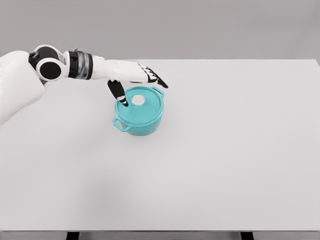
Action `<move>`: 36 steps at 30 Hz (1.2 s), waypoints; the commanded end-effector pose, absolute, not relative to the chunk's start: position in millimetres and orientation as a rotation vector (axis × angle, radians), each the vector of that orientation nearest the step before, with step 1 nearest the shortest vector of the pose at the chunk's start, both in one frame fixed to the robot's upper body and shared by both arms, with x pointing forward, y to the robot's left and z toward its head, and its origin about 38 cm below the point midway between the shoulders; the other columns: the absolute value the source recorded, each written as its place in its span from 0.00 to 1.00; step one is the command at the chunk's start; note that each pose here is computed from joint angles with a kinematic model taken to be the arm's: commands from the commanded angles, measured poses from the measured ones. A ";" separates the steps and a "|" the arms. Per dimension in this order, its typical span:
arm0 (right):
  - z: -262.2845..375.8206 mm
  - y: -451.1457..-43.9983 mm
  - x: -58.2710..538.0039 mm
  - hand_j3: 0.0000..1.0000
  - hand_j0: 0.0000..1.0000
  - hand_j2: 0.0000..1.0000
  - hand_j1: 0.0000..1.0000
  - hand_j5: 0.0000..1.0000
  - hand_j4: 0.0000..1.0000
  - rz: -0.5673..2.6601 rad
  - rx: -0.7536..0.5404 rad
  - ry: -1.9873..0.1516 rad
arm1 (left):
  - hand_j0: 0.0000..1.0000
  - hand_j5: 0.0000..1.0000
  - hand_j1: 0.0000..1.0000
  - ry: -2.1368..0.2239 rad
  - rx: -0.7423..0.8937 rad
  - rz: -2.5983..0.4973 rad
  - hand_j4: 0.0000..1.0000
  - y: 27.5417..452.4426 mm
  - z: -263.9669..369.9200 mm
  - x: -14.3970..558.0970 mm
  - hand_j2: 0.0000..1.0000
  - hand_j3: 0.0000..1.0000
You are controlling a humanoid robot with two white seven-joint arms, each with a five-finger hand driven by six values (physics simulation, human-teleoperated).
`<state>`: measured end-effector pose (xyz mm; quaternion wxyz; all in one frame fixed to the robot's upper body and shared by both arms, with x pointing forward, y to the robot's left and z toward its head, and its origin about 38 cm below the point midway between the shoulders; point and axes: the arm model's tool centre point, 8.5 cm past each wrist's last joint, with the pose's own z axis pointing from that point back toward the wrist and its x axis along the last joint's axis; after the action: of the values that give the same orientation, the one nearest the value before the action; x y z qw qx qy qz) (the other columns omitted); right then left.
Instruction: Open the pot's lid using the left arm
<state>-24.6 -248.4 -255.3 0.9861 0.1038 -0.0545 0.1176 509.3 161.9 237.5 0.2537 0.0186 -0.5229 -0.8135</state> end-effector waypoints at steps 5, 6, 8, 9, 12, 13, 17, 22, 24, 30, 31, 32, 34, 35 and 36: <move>-255.3 -248.4 -24.6 1.00 1.00 1.00 1.00 1.00 1.00 0.236 0.209 -0.109 | 1.00 1.00 1.00 -1.389 0.062 -2.268 1.00 160.4 234.3 503.3 1.00 1.00; -255.3 -248.4 -24.5 1.00 1.00 1.00 1.00 1.00 1.00 0.237 0.209 -0.111 | 1.00 1.00 1.00 -1.376 0.082 -2.280 1.00 162.0 234.7 504.3 1.00 1.00; -255.3 -248.4 -24.6 1.00 1.00 1.00 1.00 1.00 1.00 0.236 0.209 -0.109 | 0.93 0.93 0.93 -1.370 0.080 -2.289 0.93 160.4 233.9 503.7 0.93 0.93; -255.3 -248.4 -24.6 1.00 1.00 1.00 1.00 1.00 1.00 0.236 0.209 -0.109 | 0.91 0.91 0.91 -1.368 0.075 -2.292 0.91 159.3 232.6 503.2 0.91 0.91; -255.3 -248.4 -24.6 1.00 1.00 1.00 1.00 1.00 1.00 0.236 0.209 -0.109 | 0.75 0.75 0.75 -1.344 0.079 -2.306 0.75 160.1 230.7 504.0 0.75 0.75; -255.3 -248.4 -24.5 1.00 1.00 1.00 1.00 1.00 1.00 0.237 0.209 -0.111 | 0.75 0.75 0.75 -1.342 0.080 -2.306 0.75 160.8 230.2 504.0 0.75 0.75; -255.3 -248.4 -24.6 1.00 1.00 1.00 1.00 1.00 1.00 0.236 0.209 -0.109 | 0.76 0.76 0.76 -1.322 0.079 -2.309 0.76 164.0 226.2 503.8 0.76 0.76; -255.3 -248.4 -24.6 1.00 1.00 1.00 1.00 1.00 1.00 0.236 0.209 -0.109 | 0.45 0.45 0.45 -1.324 0.078 -2.308 0.45 164.7 226.7 503.4 0.45 0.45; -255.3 -248.4 -24.5 1.00 1.00 1.00 1.00 1.00 1.00 0.237 0.209 -0.111 | 0.35 0.35 0.35 -1.324 0.078 -2.308 0.35 165.1 226.9 503.3 0.35 0.35; -255.3 -248.4 -24.5 1.00 1.00 1.00 1.00 1.00 1.00 0.237 0.209 -0.111 | 0.30 0.30 0.30 -1.372 0.118 -2.297 0.30 188.0 258.5 497.1 0.30 0.30; -255.3 -248.4 -24.6 1.00 1.00 1.00 1.00 1.00 1.00 0.236 0.209 -0.109 | 0.30 0.30 0.30 -1.390 0.147 -2.288 0.30 199.9 275.9 496.0 0.30 0.30; -255.3 -248.4 -24.5 1.00 1.00 1.00 1.00 1.00 1.00 0.237 0.209 -0.111 | 0.30 0.30 0.30 -1.401 0.188 -2.269 0.30 218.4 294.7 494.3 0.30 0.30; -255.3 -248.4 -24.5 1.00 1.00 1.00 1.00 1.00 1.00 0.237 0.209 -0.111 | 0.30 0.30 0.30 -1.363 0.262 -2.221 0.30 261.5 308.2 490.8 0.30 0.30; -255.3 -248.4 -24.5 1.00 1.00 1.00 1.00 1.00 1.00 0.237 0.209 -0.111 | 0.30 0.30 0.30 -1.333 0.292 -2.197 0.30 281.1 309.5 489.8 0.30 0.30; -255.3 -248.4 -24.6 1.00 1.00 1.00 1.00 1.00 1.00 0.236 0.209 -0.109 | 0.30 0.30 0.30 -1.292 0.321 -2.166 0.30 304.6 307.4 487.7 0.30 0.30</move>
<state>-24.6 -248.3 -255.3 0.9861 0.1038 -0.0546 0.1176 494.0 265.2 298.2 0.2654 0.0992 -0.4927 -0.8228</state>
